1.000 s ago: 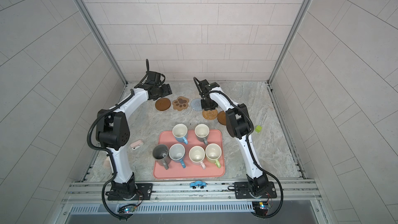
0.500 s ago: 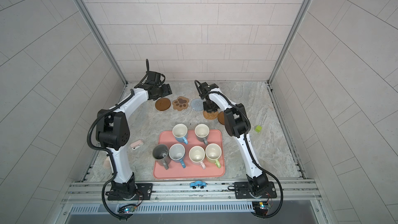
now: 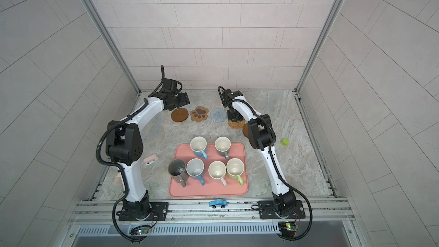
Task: Place cups on coasters
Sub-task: Move the coaster to the top-center of the table.
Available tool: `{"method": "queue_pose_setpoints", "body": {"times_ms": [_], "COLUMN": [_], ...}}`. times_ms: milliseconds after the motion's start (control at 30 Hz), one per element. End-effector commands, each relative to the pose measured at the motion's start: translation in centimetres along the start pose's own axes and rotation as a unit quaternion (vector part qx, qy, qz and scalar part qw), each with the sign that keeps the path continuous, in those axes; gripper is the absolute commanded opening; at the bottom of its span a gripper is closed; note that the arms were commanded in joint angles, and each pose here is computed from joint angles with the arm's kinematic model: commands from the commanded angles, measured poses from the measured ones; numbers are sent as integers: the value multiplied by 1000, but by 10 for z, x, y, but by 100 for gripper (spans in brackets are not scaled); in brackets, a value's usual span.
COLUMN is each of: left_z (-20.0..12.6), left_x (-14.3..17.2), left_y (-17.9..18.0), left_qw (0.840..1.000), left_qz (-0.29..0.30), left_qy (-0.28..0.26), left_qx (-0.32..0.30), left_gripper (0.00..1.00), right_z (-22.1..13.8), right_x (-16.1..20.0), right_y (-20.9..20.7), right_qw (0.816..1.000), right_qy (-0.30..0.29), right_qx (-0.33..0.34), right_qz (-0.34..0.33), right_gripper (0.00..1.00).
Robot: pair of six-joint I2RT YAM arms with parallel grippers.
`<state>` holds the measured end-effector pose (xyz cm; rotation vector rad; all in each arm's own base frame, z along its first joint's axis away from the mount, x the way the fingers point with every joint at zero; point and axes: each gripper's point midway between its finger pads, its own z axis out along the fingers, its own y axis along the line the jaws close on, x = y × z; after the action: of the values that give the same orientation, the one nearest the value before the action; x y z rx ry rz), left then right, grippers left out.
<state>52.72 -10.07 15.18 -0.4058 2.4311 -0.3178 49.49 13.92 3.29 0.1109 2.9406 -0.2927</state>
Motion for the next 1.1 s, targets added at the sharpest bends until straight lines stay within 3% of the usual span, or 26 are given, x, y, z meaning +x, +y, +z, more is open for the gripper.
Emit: {"method": "queue_pose_setpoints", "body": {"times_ms": [0,1067], "left_z": [-18,-22], "left_x": [-17,-17], "left_y": [-6,-4], "left_qw": [1000,1000], "left_qz": [-2,-1], "left_qy": [-21,-26], "left_qx": [9,5], "left_gripper": [86,86], "right_z": [28,52], "right_x": [4,-20], "right_y": [-1,-9], "right_qw": [1000,997], "right_qy": [19,-2], "right_qx": [10,-2], "right_qz": [21,74], "right_gripper": [28,28]}}
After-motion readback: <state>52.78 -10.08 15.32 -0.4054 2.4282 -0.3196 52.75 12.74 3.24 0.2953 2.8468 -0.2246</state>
